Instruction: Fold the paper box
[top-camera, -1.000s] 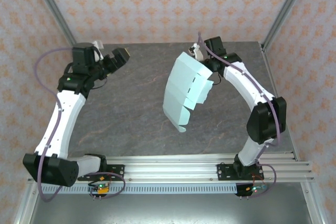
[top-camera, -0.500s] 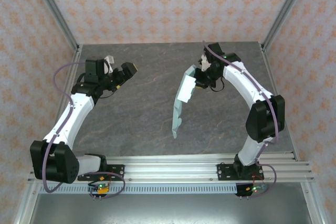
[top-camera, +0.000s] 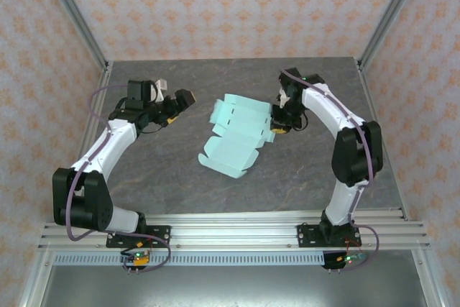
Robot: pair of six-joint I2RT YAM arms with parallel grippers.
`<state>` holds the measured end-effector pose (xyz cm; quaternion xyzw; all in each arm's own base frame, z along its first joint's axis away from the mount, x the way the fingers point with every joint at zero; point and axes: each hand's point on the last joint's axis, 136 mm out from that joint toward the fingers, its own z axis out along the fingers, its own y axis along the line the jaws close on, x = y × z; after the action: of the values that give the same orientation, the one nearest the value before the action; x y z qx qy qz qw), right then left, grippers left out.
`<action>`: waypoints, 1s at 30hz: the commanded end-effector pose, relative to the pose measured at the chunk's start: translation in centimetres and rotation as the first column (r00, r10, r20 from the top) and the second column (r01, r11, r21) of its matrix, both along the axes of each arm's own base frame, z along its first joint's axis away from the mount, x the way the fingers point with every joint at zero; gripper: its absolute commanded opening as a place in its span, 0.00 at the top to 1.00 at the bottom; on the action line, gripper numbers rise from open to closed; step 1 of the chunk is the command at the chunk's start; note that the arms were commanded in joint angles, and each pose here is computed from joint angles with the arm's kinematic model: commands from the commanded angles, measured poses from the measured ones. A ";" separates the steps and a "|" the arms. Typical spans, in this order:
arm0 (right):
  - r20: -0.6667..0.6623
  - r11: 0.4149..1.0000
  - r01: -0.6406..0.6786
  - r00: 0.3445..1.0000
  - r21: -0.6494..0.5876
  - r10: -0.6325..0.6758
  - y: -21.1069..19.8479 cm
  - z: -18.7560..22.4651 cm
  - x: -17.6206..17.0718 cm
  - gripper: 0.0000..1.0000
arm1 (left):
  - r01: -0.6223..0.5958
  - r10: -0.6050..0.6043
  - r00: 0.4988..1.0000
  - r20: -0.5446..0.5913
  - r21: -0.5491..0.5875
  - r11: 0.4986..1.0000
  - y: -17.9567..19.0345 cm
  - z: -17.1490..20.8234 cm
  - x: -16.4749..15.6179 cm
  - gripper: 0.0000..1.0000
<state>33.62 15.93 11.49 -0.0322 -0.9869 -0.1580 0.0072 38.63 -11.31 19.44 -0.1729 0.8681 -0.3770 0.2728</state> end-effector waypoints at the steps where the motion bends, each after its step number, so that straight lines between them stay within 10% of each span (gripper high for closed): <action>1: 0.011 0.990 -0.125 0.992 -0.070 0.126 -1.1 -0.8 0.4 0.83 | 0.035 -0.035 0.999 -0.021 0.032 0.999 -0.2 -1.9 -0.3 0.00; 9: 0.086 0.991 -0.049 0.994 -0.126 0.061 -2.4 -1.5 2.4 0.62 | 0.004 -0.004 0.998 -0.058 0.014 1.000 -1.2 -5.6 2.5 0.00; 17: 0.434 0.958 0.234 0.890 -0.166 -0.142 -6.0 5.8 4.7 0.56 | 0.202 -0.200 0.979 -0.031 0.209 0.957 -7.2 -8.3 3.9 0.00; 18: 0.494 0.943 0.284 0.853 -0.174 -0.166 -7.0 7.1 4.7 0.15 | 0.216 -0.213 0.976 -0.036 0.243 0.946 -7.5 -8.7 4.0 0.00; 19: 0.553 0.923 0.340 0.811 -0.181 -0.190 -8.1 8.5 4.6 0.01 | 0.222 -0.218 0.975 -0.045 0.279 0.934 -7.6 -9.1 4.3 0.00; 25: 0.729 0.807 0.588 0.573 -0.047 -0.375 -12.3 13.4 2.1 0.01 | 0.241 -0.208 0.970 -0.124 0.403 0.883 -7.1 -13.1 6.7 0.11; 30: 0.647 0.859 0.482 0.602 0.172 -0.467 -8.4 13.4 1.0 0.01 | 0.285 -0.246 0.958 -0.146 0.394 0.874 -8.1 -15.0 7.1 0.28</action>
<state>34.18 5.77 25.19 -0.2066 -0.8912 -0.0780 -0.3963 46.14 -19.97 5.30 -0.0224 0.9461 -0.2373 0.2192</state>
